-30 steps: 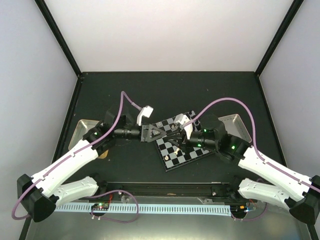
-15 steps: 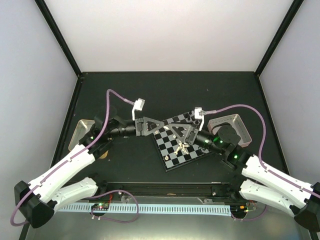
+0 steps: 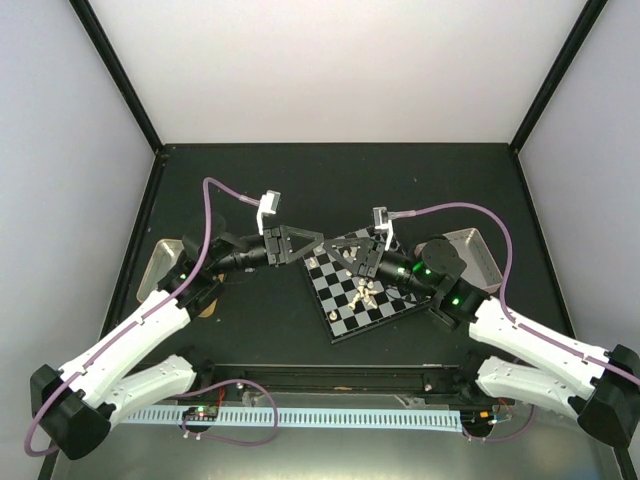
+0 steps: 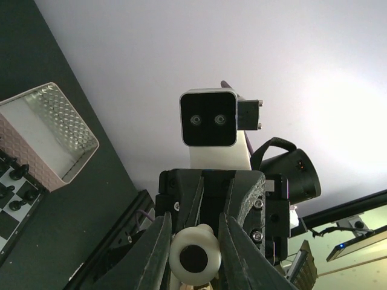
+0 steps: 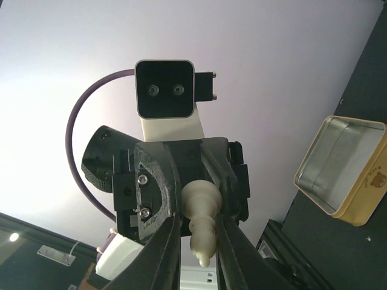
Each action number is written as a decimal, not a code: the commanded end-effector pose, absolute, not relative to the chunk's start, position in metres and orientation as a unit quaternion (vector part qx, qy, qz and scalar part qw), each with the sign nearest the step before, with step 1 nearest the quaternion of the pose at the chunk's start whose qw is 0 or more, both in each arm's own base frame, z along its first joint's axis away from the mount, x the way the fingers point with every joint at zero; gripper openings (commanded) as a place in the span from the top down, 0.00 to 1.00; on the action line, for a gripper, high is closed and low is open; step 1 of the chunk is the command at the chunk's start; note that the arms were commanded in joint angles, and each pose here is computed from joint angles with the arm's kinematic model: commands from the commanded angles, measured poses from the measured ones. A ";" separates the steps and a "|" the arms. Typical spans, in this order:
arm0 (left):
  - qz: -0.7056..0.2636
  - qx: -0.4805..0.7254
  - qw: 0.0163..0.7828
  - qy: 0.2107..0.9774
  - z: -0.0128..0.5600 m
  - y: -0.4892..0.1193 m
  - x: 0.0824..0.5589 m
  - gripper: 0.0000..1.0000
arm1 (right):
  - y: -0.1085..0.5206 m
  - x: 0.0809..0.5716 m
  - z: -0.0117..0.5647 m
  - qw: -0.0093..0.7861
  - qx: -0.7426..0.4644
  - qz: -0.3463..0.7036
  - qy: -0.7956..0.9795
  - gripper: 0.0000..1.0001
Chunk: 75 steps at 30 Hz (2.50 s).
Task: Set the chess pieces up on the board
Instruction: Place the chess piece on the chessboard, then adjust the chess piece on the chessboard.
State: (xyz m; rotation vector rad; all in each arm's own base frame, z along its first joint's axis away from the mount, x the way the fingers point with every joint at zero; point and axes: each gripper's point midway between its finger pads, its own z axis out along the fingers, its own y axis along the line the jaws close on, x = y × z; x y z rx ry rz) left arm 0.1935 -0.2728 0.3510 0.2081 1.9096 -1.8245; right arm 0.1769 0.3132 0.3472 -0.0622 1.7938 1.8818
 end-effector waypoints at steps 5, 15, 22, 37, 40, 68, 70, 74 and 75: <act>-0.670 0.082 0.246 0.696 0.351 -0.267 0.190 0.83 | 0.311 0.175 0.364 0.277 -0.029 0.702 0.655 0.83; -0.608 0.073 0.277 0.741 0.322 -0.253 0.199 0.50 | 0.317 0.199 0.322 0.311 -0.043 0.595 0.740 0.98; -0.400 -0.015 0.416 0.817 0.280 -0.173 0.227 0.35 | 0.312 0.229 0.248 0.323 -0.090 0.403 0.851 0.99; -0.218 -0.011 0.487 0.846 0.239 -0.095 0.201 0.23 | 0.303 0.249 0.101 0.162 -0.230 0.061 0.958 0.98; -0.216 -0.006 0.479 0.851 0.229 -0.097 0.201 0.23 | 0.308 0.246 0.088 0.136 -0.246 0.038 0.959 0.95; -0.216 -0.005 0.492 0.843 0.232 -0.094 0.200 0.23 | 0.334 0.261 0.055 0.113 -0.239 0.016 0.964 0.87; -0.215 -0.006 0.492 0.844 0.232 -0.094 0.200 0.23 | 0.337 0.265 0.057 0.120 -0.238 0.019 0.964 0.89; -0.214 -0.007 0.491 0.845 0.231 -0.094 0.200 0.23 | 0.346 0.275 0.058 0.135 -0.236 0.019 0.962 0.90; -0.214 -0.007 0.490 0.845 0.230 -0.094 0.200 0.23 | 0.349 0.277 0.058 0.137 -0.237 0.021 0.962 0.91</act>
